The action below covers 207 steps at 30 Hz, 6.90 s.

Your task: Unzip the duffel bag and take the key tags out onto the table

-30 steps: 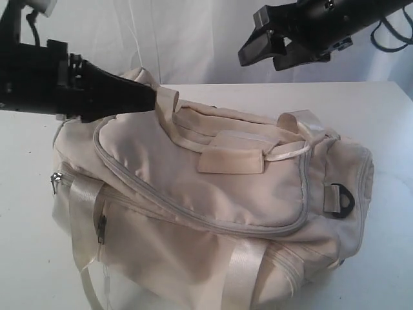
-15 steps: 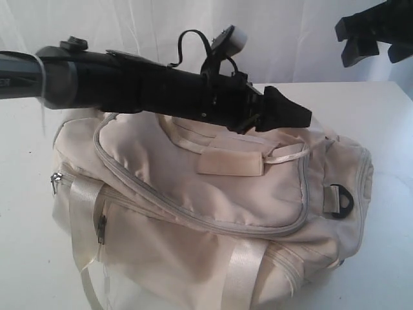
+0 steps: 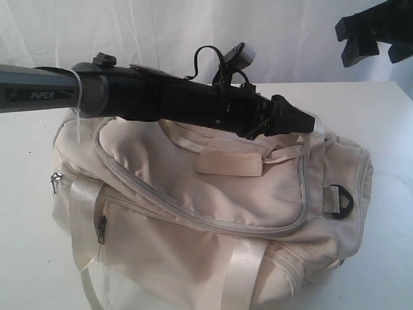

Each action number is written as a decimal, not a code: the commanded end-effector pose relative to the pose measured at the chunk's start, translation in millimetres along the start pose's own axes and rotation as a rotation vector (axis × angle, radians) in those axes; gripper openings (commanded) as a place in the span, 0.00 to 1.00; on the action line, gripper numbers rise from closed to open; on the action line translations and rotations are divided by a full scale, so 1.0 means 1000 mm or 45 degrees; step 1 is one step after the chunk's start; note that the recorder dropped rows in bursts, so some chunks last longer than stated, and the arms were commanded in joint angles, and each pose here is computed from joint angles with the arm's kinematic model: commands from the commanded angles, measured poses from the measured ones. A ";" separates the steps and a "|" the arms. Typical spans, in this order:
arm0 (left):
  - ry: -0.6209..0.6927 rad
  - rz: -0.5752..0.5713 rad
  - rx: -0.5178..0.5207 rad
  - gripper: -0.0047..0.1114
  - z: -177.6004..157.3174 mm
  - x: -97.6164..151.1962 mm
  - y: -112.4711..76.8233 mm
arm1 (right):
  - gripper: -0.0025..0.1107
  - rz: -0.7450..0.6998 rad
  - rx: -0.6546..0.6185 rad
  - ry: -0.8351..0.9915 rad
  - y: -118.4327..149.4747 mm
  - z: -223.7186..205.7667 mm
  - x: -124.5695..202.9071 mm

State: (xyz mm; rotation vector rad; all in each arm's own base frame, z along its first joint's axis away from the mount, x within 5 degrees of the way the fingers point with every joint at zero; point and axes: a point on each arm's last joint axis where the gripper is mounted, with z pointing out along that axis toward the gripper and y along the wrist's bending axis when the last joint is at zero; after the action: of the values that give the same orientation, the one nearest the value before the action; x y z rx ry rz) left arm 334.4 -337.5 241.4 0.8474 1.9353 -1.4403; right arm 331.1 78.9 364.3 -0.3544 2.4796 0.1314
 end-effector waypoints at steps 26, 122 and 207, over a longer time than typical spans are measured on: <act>-0.020 -0.200 -0.097 0.63 0.019 0.004 -0.008 | 0.61 0.005 0.008 0.024 -0.002 0.000 0.002; -0.133 0.016 -0.160 0.04 -0.057 -0.052 -0.019 | 0.02 -0.716 -0.430 -0.073 0.029 0.034 0.035; -0.115 0.084 -0.279 0.04 -0.059 -0.051 -0.012 | 0.02 -0.864 -0.546 -0.096 0.056 -0.001 0.053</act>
State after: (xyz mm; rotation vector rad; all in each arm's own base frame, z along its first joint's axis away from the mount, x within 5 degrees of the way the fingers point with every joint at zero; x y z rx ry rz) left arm 353.9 -293.7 293.1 0.7493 1.9534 -1.1782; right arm 284.7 121.0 324.7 -1.3153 2.1162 0.3314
